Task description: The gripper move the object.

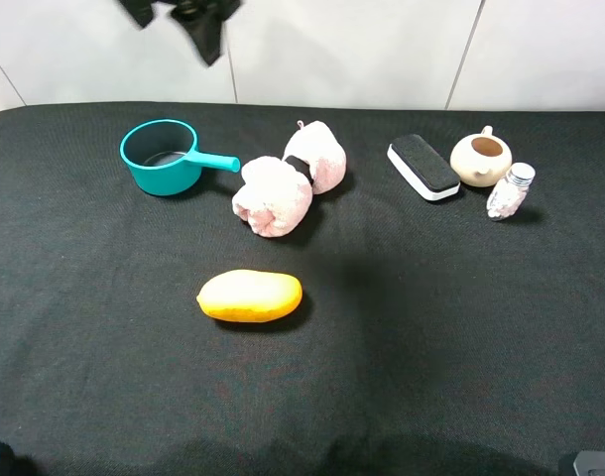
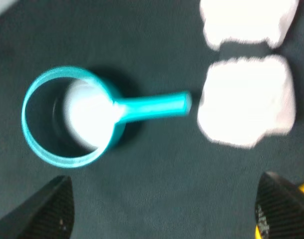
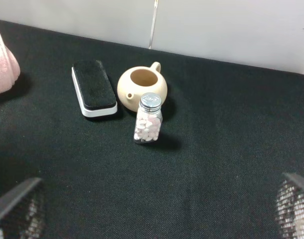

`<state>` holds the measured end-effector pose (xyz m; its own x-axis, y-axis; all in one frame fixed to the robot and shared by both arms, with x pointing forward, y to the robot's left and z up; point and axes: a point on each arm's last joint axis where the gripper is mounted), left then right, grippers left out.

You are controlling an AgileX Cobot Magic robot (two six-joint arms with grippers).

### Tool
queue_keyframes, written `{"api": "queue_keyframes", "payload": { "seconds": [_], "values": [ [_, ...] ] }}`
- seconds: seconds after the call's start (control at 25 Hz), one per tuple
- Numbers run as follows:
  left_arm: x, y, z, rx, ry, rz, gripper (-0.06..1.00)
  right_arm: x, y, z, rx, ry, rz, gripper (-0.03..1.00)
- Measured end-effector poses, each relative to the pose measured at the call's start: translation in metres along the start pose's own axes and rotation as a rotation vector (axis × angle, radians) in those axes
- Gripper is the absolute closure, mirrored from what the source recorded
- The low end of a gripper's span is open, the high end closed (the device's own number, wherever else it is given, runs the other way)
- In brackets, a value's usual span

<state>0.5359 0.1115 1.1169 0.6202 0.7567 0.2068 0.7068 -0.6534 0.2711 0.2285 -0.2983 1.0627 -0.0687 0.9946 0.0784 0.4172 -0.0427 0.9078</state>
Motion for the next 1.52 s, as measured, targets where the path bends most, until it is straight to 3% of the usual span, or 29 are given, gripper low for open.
{"api": "queue_keyframes", "payload": {
  "seconds": [0.4,0.76,1.12,1.4,1.52],
  "values": [
    [0.028,-0.112,-0.017,0.045,0.018,-0.172,0.15,0.0,0.0,0.0,-0.001,0.0,0.0,0.27],
    [0.044,-0.208,-0.02,0.072,0.089,-0.409,0.15,0.0,0.0,0.0,-0.001,0.0,0.0,0.27],
    [0.02,-0.29,-0.029,-0.002,0.198,-0.623,0.15,0.0,0.0,0.0,0.0,0.0,0.0,0.27],
    [-0.016,-0.332,-0.031,-0.079,0.246,-0.678,0.15,0.0,0.0,0.0,0.0,0.0,0.0,0.27],
    [-0.027,-0.344,-0.037,-0.159,0.28,-0.685,0.15,0.0,0.0,0.0,0.0,0.0,0.0,0.27]
  ]
}}
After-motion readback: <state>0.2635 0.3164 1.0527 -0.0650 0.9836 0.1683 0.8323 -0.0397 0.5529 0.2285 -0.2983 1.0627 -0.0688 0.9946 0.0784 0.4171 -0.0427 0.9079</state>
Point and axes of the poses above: a point on each arm's last joint axis where the gripper is mounted, z pointing out along that axis toward the gripper, x along the wrist's bending axis when the last joint is at zero, y = z × x, and after that the axes turned 11 degrees about z, right-handed
